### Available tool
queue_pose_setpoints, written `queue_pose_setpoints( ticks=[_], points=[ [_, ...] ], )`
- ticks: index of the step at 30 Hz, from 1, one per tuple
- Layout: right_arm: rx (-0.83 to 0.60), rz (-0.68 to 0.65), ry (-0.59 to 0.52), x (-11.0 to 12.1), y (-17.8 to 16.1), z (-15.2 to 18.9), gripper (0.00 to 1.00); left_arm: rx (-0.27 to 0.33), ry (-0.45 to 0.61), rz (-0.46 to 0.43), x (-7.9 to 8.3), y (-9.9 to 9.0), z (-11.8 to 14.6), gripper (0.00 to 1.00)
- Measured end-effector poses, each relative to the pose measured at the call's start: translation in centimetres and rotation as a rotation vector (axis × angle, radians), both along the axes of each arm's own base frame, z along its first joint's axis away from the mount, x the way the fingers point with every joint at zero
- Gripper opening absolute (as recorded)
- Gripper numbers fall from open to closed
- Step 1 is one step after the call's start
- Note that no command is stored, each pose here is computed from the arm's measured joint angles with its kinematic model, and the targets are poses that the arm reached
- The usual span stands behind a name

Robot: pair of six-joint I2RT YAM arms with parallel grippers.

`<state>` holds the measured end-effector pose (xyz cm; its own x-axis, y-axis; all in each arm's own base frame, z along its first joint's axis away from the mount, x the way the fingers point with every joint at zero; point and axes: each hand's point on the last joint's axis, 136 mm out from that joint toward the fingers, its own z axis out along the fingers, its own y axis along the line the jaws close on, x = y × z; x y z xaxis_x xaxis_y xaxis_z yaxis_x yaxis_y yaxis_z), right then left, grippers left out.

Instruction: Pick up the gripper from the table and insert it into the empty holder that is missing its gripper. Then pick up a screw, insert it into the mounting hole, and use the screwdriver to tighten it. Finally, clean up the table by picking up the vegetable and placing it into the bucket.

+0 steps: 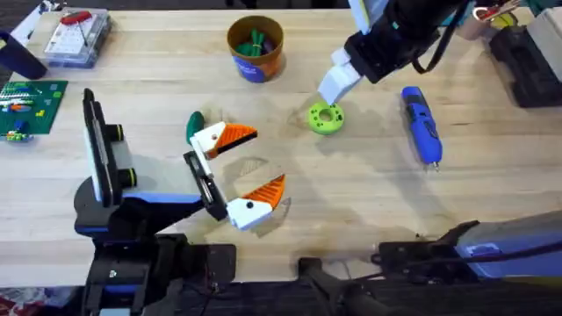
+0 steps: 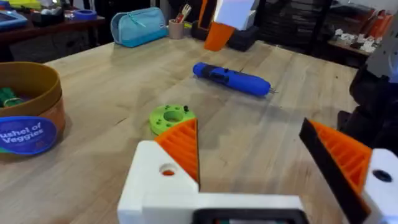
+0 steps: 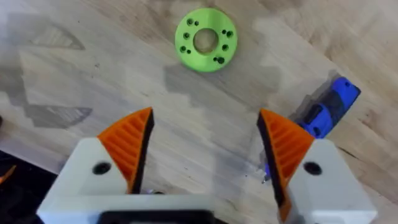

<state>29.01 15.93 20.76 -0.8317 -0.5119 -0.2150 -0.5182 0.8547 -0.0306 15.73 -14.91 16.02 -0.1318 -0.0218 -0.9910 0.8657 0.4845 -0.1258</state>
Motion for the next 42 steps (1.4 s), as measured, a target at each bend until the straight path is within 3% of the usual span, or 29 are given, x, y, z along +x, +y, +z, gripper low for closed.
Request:
queue_pose_setpoints(
  ticks=[2,7,17,28,35,42],
  points=[
    [-0.003,-0.003,0.005,0.0,-0.2,0.0,0.994,0.0,0.0,0.0,0.0,0.0,0.0,0.985],
    [-0.012,-0.028,0.018,0.2,-1.3,-0.9,0.997,0.0,0.0,0.0,0.0,0.0,0.0,0.985],
    [-0.024,-0.094,0.036,1.4,-3.4,-6.0,0.994,0.0,0.0,0.0,0.0,0.0,0.0,0.985],
    [-0.022,-0.12,0.042,2.2,-3.2,-9.6,0.903,0.0,0.0,0.0,0.0,0.0,0.0,0.986],
    [-0.045,-0.156,0.103,2.3,-3.1,-12.0,0.853,0.0,0.0,0.0,0.0,0.0,0.0,0.986],
    [-0.05,-0.171,0.118,2.7,-2.8,-13.4,0.753,0.0,0.0,0.0,0.0,0.0,0.0,0.986]
  ],
)
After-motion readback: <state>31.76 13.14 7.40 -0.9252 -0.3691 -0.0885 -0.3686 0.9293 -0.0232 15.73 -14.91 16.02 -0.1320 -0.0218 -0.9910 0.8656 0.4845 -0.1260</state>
